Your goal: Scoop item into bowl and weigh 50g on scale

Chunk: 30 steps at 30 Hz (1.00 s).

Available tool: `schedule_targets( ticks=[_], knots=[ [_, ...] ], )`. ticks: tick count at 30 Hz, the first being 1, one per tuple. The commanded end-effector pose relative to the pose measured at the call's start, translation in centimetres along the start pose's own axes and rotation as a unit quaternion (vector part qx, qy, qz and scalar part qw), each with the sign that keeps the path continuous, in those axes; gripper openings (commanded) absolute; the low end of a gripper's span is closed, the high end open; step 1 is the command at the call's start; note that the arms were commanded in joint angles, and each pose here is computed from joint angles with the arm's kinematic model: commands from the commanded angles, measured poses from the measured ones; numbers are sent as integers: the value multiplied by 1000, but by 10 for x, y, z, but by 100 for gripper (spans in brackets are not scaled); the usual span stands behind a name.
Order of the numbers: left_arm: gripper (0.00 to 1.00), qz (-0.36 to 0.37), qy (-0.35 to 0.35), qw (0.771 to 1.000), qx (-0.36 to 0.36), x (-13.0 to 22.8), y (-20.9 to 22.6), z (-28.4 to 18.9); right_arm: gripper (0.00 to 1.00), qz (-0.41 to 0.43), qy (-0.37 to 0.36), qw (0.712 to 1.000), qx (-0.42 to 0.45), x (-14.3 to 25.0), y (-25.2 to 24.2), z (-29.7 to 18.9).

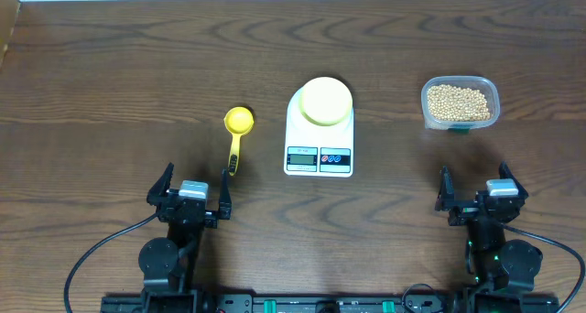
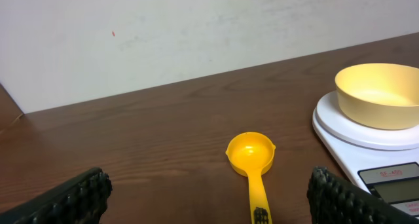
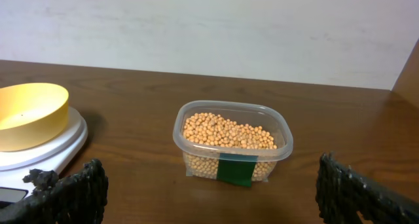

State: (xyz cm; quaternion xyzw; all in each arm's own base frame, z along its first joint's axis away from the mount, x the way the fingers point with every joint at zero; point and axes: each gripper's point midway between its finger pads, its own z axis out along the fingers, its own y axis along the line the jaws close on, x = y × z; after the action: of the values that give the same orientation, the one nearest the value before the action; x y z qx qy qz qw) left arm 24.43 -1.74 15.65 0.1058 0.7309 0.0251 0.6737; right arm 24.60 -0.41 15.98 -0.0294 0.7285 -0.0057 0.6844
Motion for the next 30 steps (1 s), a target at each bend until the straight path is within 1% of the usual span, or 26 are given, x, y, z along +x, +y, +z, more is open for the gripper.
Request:
schedule_targets(
  ticks=[1, 20, 25, 30],
  knots=[
    [98, 1, 14, 1000, -4, 11, 1, 1, 99, -1, 0, 1000, -2, 0, 1, 0],
    [98, 1, 7, 1000, -5, 7, 1, 1, 99, -1, 0, 1000, -2, 0, 1, 0],
    [98, -24, 8, 1000, -5, 8, 1, 1, 99, -1, 0, 1000, -2, 0, 1, 0],
    [97, -26, 14, 1000, -4, 11, 1, 1, 99, -1, 0, 1000, -2, 0, 1, 0]
  ],
)
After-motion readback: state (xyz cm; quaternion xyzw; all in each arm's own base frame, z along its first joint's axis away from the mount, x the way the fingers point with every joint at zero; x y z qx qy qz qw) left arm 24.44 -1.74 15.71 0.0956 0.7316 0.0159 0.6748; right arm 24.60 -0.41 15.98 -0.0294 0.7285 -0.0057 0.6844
